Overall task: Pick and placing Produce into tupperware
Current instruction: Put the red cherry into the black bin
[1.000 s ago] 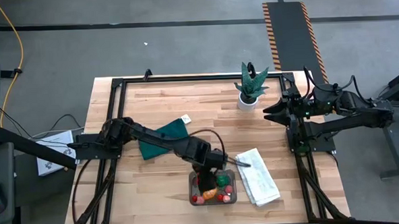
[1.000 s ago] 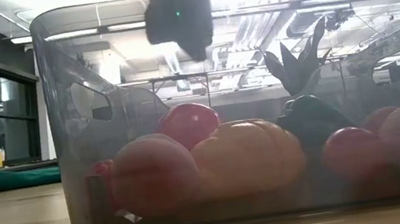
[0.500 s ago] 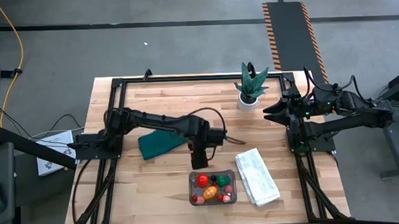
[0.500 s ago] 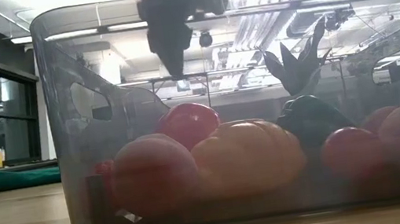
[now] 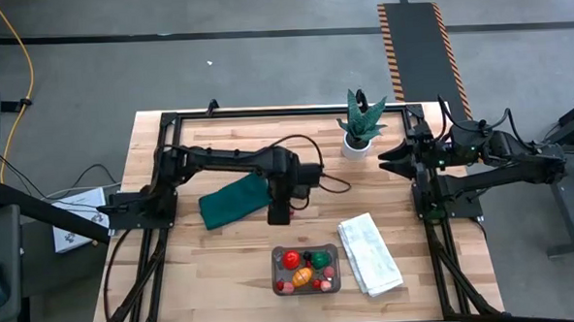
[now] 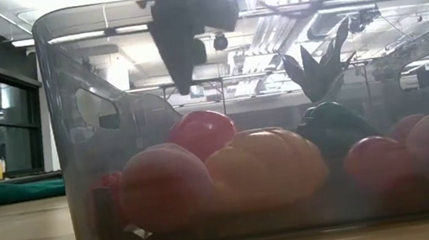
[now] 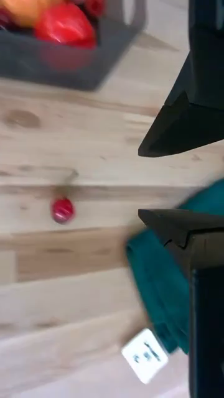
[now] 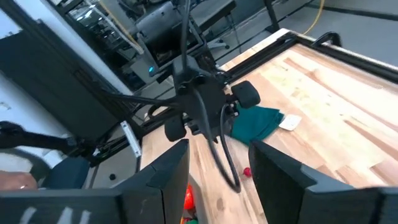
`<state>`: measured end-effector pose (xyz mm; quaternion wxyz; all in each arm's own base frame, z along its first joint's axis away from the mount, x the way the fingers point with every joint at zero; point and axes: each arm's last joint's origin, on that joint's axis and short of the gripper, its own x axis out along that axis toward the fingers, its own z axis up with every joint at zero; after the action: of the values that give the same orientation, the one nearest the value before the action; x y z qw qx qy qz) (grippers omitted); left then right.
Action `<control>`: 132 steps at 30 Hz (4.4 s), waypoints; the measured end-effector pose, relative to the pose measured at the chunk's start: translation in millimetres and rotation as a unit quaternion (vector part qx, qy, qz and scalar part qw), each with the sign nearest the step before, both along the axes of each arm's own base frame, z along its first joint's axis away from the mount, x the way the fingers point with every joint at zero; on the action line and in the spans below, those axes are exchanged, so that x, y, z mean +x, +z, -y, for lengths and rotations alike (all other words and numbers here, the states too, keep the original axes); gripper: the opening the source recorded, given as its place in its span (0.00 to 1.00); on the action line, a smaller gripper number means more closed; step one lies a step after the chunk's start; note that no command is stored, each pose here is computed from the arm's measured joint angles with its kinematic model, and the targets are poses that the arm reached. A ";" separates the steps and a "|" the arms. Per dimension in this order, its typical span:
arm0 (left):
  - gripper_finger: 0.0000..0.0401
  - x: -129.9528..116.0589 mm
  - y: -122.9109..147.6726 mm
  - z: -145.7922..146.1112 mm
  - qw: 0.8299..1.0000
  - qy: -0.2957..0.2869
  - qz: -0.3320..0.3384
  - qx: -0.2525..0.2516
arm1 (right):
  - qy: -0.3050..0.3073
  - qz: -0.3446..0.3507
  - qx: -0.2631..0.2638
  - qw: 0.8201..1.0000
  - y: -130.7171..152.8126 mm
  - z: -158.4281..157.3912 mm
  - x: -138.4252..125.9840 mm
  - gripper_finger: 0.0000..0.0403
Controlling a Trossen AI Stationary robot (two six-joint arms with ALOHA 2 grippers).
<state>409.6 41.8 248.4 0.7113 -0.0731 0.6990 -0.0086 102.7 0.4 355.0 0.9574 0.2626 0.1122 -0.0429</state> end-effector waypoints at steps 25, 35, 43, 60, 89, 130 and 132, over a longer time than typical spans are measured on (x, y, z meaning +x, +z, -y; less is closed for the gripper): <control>0.33 -108.7 -52.2 -6.7 0.983 0.045 -0.155 -0.088 | -0.063 0.000 -0.021 0.998 0.2 3.8 -0.1 0.39; 0.33 -140.7 -15.4 -0.3 0.991 0.109 -0.018 -0.076 | -0.100 0.006 -0.012 0.995 1.0 5.8 -0.3 0.39; 0.33 -150.9 34.0 -2.0 0.980 0.097 0.171 0.001 | -0.128 0.021 0.003 0.992 3.4 7.0 7.8 0.39; 0.33 -129.9 22.9 -29.3 0.919 0.340 0.198 0.013 | -0.157 -0.026 0.034 0.987 -12.0 7.0 62.1 0.39; 0.33 -75.8 -48.5 -30.8 0.787 0.601 0.125 -0.065 | -0.086 -0.123 -0.109 0.983 -25.3 6.3 56.5 0.39; 0.33 10.7 -43.0 14.7 0.773 0.622 0.120 -0.027 | -0.052 -0.113 -0.120 0.985 -18.2 17.7 19.7 0.39; 0.33 5.4 -48.3 15.4 0.777 0.623 0.089 -0.016 | -0.052 -0.112 -0.120 0.985 -18.0 17.6 19.1 0.39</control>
<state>415.0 26.4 200.1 0.6191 -0.5027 0.4337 0.4193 121.8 -17.2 336.9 0.9598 0.1449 0.1991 -0.1350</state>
